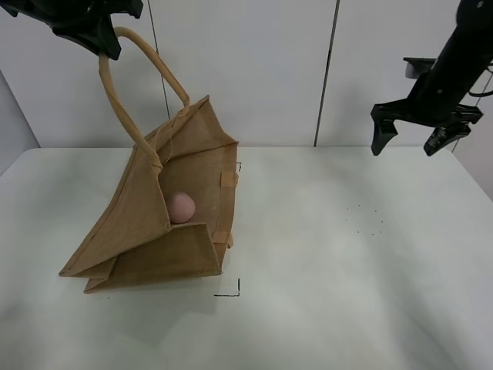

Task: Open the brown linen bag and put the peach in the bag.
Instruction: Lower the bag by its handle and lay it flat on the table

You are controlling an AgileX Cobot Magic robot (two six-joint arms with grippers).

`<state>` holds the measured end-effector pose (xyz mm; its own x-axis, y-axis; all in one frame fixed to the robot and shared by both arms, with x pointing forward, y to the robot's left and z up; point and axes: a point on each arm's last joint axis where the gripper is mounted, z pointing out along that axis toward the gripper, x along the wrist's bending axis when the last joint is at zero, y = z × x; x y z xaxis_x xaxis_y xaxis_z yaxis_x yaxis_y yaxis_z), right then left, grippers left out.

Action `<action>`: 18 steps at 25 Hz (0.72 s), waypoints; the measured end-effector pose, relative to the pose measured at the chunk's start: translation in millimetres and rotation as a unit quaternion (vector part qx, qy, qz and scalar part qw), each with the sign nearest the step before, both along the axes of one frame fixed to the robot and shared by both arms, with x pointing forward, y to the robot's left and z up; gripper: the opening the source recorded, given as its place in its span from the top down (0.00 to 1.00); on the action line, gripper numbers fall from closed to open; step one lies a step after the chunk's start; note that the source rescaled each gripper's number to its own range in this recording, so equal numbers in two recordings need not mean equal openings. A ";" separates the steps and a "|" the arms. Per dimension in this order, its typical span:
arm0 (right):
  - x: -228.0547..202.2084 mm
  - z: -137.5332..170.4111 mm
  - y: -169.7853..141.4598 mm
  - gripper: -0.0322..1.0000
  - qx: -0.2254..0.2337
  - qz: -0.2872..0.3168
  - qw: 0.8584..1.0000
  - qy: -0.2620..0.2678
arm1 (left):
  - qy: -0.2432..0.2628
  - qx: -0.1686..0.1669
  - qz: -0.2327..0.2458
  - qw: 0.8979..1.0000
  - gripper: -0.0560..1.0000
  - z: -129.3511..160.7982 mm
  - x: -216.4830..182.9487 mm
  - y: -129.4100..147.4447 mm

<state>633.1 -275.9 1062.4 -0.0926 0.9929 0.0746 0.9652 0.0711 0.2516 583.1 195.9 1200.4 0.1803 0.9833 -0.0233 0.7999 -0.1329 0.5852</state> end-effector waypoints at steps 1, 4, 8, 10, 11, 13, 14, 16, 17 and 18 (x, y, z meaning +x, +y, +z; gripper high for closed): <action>-19.0 7.6 -0.7 0.00 0.000 0.000 1.000 0.001 | 0.000 0.000 0.000 1.000 0.95 0.0 0.0 0.0; -78.1 23.5 -3.8 0.00 -0.005 0.001 1.000 0.000 | 0.000 0.000 0.000 1.000 0.95 0.0 0.0 0.0; -160.5 26.9 -8.3 0.00 -0.013 0.002 1.000 -0.005 | 0.000 0.000 0.000 1.000 0.95 0.0 0.0 0.0; -201.0 19.4 -10.3 0.00 -0.016 0.002 1.000 -0.008 | 0.000 0.000 0.000 1.000 0.95 0.0 0.0 0.0; -219.1 17.5 -11.2 0.00 -0.017 0.001 1.000 -0.021 | 0.000 0.000 0.000 1.000 0.95 0.0 0.0 0.0; -250.6 7.9 -12.7 0.00 -0.017 0.000 0.998 -0.053 | 0.000 0.000 0.000 1.000 0.95 0.0 0.0 0.0; -266.8 -0.2 -13.3 0.00 -0.016 -0.001 0.997 -0.073 | 0.000 0.000 0.000 1.000 0.95 0.0 0.0 0.0; -291.7 -6.8 -14.4 0.00 -0.015 -0.001 0.992 -0.128 | 0.000 0.000 0.000 1.000 0.95 0.0 0.0 0.0; -291.7 -6.8 -14.4 0.00 -0.015 -0.001 0.992 -0.128 | 0.000 0.000 0.000 1.000 0.95 0.0 0.0 0.0; -304.3 -12.4 -14.9 0.00 -0.015 0.001 0.987 -0.157 | 0.000 0.000 0.000 1.000 0.95 0.0 0.0 0.0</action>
